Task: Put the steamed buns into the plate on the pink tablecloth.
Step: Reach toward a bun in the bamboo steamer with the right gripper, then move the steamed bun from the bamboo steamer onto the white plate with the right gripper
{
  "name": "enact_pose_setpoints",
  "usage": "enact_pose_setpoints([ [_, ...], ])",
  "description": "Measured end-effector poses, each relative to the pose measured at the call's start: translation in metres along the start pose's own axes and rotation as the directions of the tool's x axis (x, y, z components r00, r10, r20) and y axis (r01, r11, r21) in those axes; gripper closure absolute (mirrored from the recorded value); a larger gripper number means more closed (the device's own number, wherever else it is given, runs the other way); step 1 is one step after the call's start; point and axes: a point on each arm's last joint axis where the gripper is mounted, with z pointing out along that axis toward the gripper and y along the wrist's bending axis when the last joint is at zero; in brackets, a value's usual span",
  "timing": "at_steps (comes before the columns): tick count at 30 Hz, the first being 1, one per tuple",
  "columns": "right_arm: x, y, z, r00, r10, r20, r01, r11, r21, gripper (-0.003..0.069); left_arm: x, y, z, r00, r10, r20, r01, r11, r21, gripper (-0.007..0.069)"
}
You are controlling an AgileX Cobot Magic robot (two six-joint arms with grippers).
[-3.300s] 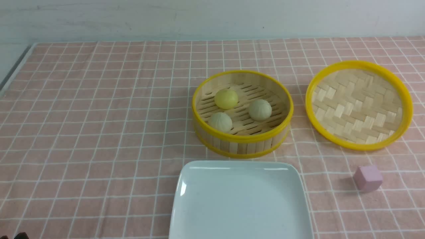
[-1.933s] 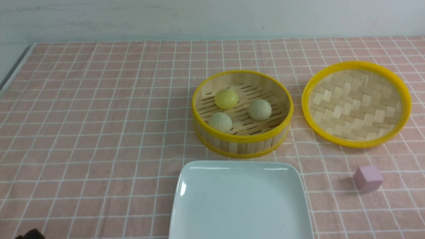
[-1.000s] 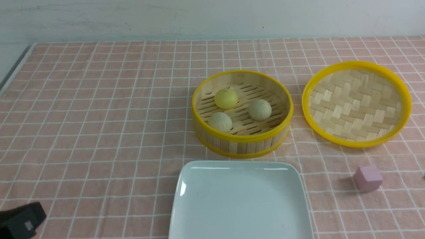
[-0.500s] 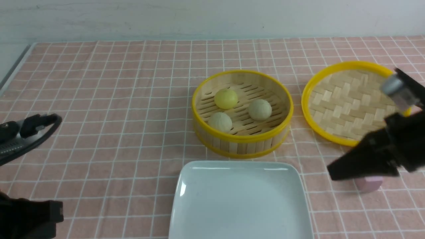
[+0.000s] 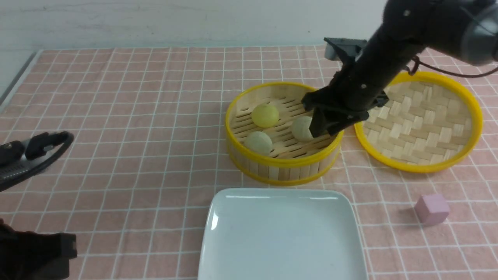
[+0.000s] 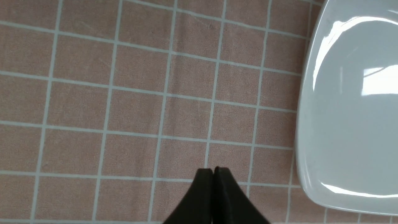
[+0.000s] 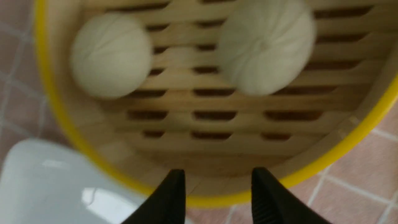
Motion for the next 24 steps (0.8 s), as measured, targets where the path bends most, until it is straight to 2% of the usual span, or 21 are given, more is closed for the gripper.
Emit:
enact_pose_setpoints([
  [2,-0.014,-0.003,0.012,1.0,0.009,0.017,-0.01,0.998,0.07,0.0281,0.0,0.0,0.0,1.0,-0.001,0.0,0.001,1.0,0.002,0.0604],
  [4,-0.02,-0.004,0.023,1.0,0.012,0.023,-0.013,0.996,0.084,0.027,0.0,-0.001,0.0,1.0,-0.004,-0.001,0.004,1.0,0.006,0.0601],
  [6,-0.022,-0.004,0.031,1.0,0.015,0.023,-0.017,0.996,0.084,0.027,0.0,-0.001,0.0,1.0,-0.004,-0.001,0.004,1.0,0.006,0.0599],
  [9,-0.022,-0.004,0.049,1.0,0.018,0.017,-0.02,0.996,0.084,0.0312,0.0,-0.001,0.0,1.0,-0.005,-0.001,0.005,1.0,0.008,0.0594],
  [11,-0.02,-0.003,0.061,1.0,0.01,-0.009,-0.009,0.996,0.085,0.0458,0.0,-0.001,0.0,1.0,-0.005,-0.005,0.005,1.0,0.007,0.0592],
  [12,-0.02,-0.003,0.061,1.0,0.009,-0.009,-0.008,0.996,0.085,0.047,0.001,-0.001,0.0,1.0,-0.005,-0.006,0.005,1.0,0.007,0.0592],
  [13,-0.019,-0.001,0.058,1.0,-0.006,-0.02,0.007,0.996,0.085,0.0536,0.001,-0.001,0.0,1.0,-0.004,-0.011,0.004,1.0,0.006,0.0592],
  [14,-0.018,0.001,0.054,0.999,-0.013,-0.03,0.016,0.996,0.083,0.0594,0.001,0.0,0.0,1.0,-0.004,-0.013,0.004,1.0,0.005,0.0591],
  [16,-0.013,0.009,0.033,0.996,-0.052,-0.066,0.057,0.995,0.078,0.0638,0.002,0.0,0.0,1.0,-0.004,-0.017,0.004,1.0,0.005,0.0588],
  [20,-0.007,0.028,-0.018,0.993,-0.113,-0.023,0.115,0.99,0.083,0.0638,0.002,0.0,0.0,1.0,-0.004,-0.018,0.004,1.0,0.005,0.0584],
  [22,0.011,0.044,-0.066,0.991,-0.128,0.041,0.125,0.99,0.073,0.0637,0.002,0.0,0.0,1.0,-0.003,-0.019,0.003,1.0,0.003,0.0582],
  [24,0.025,0.051,-0.081,0.991,-0.128,0.047,0.125,0.99,0.066,0.0637,0.002,0.0,0.0,1.0,-0.003,-0.019,0.003,1.0,0.003,0.0582],
])
